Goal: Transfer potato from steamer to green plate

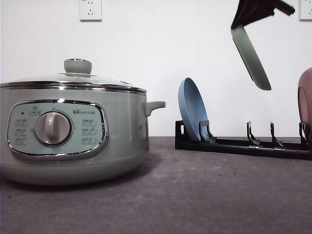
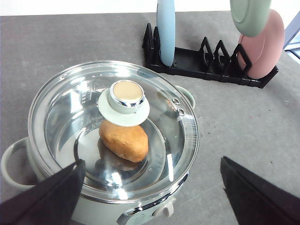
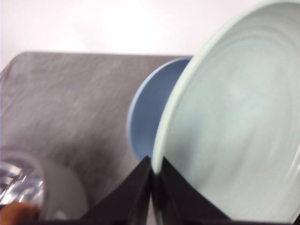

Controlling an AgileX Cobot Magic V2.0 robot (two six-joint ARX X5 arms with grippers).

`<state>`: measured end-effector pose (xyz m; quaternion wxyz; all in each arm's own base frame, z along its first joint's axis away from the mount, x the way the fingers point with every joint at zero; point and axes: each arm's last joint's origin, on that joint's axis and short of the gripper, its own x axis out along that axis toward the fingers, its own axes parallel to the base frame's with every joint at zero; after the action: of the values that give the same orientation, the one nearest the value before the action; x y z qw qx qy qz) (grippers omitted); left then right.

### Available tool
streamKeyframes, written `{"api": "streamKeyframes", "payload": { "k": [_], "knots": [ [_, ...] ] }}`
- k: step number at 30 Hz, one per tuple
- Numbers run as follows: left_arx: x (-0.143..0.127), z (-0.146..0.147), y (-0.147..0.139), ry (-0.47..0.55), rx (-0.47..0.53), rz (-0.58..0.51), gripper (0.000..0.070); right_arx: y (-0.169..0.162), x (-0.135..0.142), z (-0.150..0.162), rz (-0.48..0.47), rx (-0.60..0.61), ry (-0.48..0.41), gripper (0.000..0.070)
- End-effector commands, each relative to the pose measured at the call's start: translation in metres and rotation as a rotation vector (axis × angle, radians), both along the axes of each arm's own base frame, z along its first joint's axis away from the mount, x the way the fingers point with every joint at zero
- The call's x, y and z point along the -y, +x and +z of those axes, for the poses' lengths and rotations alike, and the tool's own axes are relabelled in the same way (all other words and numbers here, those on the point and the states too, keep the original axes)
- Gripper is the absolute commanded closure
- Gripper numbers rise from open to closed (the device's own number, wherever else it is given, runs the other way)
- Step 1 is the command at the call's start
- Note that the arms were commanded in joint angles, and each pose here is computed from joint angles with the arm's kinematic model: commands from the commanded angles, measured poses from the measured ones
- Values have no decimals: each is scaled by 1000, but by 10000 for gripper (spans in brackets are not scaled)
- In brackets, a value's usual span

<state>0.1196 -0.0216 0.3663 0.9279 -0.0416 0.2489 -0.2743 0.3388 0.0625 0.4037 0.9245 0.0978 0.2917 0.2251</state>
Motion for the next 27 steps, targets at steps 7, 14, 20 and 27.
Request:
{"api": "streamKeyframes", "payload": {
  "k": [7,14,20,27],
  "knots": [
    [0,8,0,-4,31,-9,108,-51,-27,23,148,26,-189,693],
    [0,8,0,-4,31,-9,108,-90,-60,13,273,-103,-403,694],
    [0,8,0,-1,32,-10,108,-118,-97,-7,366,-165,-597,695],
    [0,8,0,-1,33,-10,108,-143,-129,-46,450,-220,-745,695]
  ]
}}
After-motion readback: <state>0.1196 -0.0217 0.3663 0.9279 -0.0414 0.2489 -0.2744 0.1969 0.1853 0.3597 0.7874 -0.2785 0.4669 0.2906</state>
